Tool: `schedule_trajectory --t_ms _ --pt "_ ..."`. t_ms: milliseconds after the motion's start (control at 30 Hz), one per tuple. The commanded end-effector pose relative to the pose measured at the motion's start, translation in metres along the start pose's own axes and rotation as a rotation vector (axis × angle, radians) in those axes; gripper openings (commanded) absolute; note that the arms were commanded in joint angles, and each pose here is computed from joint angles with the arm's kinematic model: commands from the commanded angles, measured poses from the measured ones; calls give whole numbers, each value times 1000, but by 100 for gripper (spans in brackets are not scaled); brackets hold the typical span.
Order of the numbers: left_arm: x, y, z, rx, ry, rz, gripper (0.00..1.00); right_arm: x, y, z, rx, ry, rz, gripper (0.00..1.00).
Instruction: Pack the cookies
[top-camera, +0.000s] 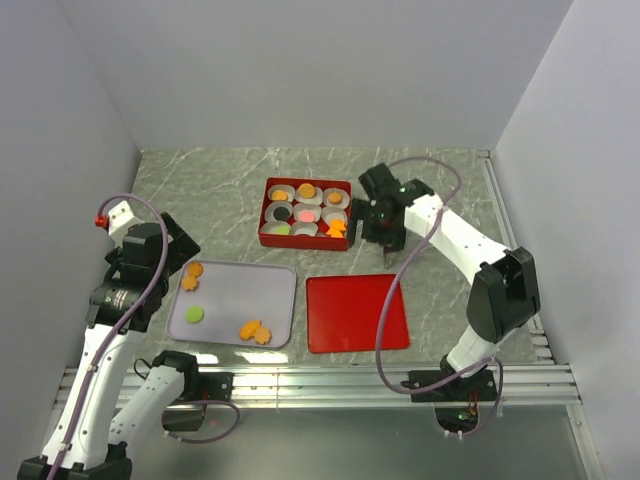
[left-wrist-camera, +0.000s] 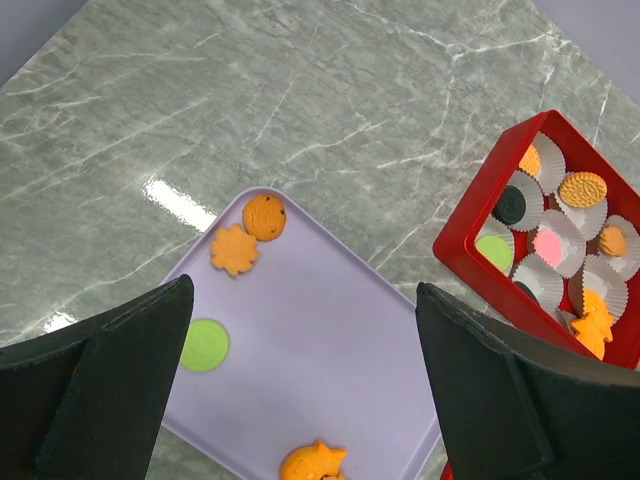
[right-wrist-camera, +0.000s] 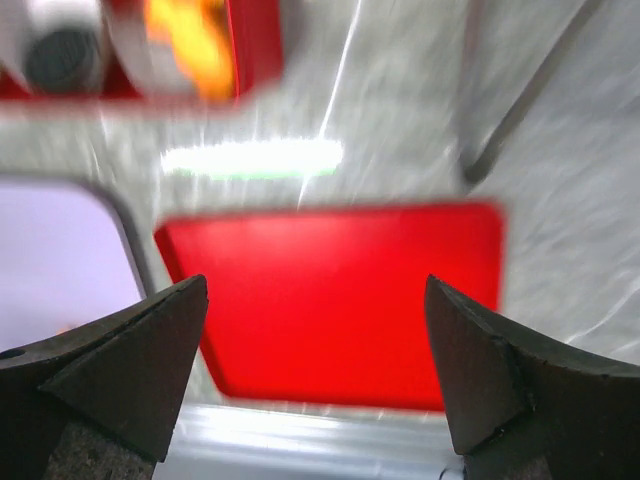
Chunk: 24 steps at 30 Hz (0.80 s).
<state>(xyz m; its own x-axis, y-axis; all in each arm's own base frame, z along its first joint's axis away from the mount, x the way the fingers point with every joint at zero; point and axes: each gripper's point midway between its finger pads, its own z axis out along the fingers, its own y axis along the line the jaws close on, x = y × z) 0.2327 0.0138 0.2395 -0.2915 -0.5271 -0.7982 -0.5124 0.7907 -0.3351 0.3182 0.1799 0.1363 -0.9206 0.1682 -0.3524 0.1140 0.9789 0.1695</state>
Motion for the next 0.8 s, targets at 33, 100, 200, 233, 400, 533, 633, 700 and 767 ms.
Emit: schedule_trajectory --t_ms 33,100,200,233,400,533,633,700,767 --pt "-7 1 -1 3 -29 -14 99 56 -1 20 -2 141 94 94" --pt "-7 1 -1 1 -29 -12 99 63 3 28 -15 150 114 93" --pt "-7 1 -1 2 -29 -15 99 71 1 39 -8 167 143 92" --pt "-6 1 -1 2 -28 -14 99 73 0 41 -2 168 144 92" --pt "-7 1 -2 6 -32 -16 99 74 1 53 8 171 174 92" --pt "-8 1 -3 4 -35 -18 99 75 0 63 20 164 201 92" --pt "-8 1 -3 6 -35 -18 99 74 -2 71 34 155 212 92" --pt "-8 1 -3 7 -35 -19 99 76 -6 78 60 161 218 92" --pt "-7 1 -2 6 -32 -17 99 78 -7 83 75 168 226 92"
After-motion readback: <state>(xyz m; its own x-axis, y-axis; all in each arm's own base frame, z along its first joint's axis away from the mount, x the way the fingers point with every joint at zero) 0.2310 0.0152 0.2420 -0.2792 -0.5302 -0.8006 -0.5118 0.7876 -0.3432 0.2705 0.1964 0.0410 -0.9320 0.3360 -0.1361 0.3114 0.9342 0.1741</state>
